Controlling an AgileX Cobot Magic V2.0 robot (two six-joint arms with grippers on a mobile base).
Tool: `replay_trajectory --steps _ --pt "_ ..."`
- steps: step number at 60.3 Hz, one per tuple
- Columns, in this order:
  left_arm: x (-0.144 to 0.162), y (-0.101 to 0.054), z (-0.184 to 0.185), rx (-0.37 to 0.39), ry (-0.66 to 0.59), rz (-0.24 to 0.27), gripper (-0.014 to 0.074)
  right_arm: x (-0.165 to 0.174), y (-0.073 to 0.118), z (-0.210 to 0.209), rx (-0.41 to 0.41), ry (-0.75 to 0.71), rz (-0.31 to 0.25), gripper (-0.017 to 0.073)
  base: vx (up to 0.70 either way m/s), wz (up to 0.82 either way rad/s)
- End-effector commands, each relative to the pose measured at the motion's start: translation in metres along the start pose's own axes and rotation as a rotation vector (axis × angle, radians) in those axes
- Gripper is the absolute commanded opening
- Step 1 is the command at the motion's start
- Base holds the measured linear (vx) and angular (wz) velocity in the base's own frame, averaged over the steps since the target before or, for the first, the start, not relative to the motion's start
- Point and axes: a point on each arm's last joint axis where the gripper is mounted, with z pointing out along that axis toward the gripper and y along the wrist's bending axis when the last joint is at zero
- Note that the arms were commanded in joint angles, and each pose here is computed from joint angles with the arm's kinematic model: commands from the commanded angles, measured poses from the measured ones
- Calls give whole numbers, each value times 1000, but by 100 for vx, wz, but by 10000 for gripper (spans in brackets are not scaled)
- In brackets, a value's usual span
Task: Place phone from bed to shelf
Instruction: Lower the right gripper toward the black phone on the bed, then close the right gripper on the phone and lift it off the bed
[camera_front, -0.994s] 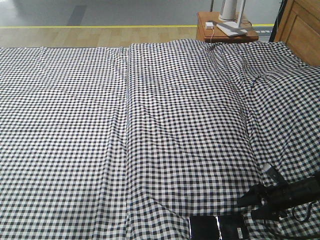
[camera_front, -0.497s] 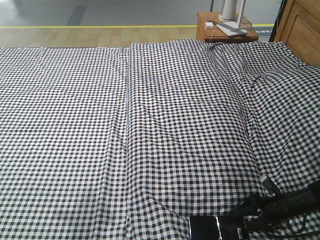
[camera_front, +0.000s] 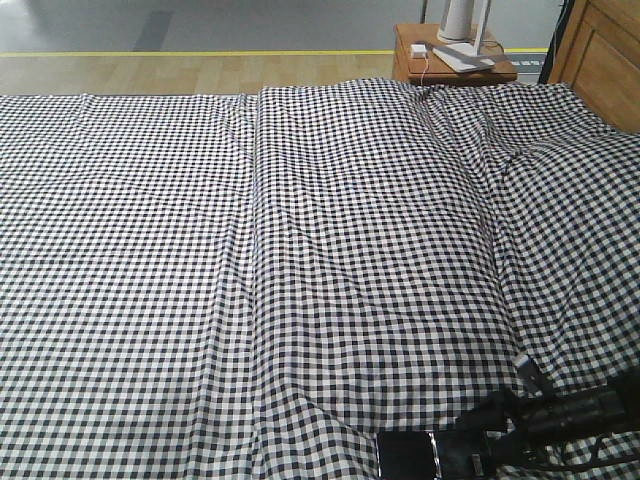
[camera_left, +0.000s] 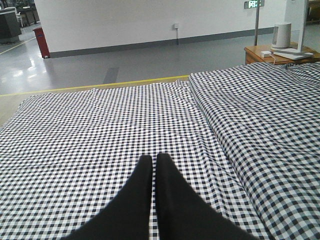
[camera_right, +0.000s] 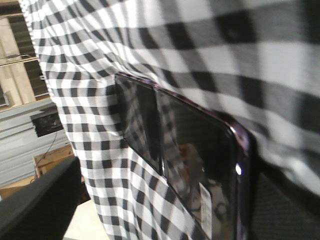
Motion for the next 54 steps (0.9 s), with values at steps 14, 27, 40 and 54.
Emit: replay_trajectory --steps 14,27,40,54 --pt "-15 1 -3 -5 -108 -9 1 -14 42 18 -80 41 -128 592 0 0" --pt "-15 1 -3 -5 -108 -9 1 -14 44 22 -80 53 -131 580 0 0" --pt "-15 1 -3 -5 -108 -9 1 -12 45 21 -92 65 -132 445 0 0" --pt "-15 1 -3 -5 -108 -9 1 -10 44 21 -88 94 -157 109 0 0"
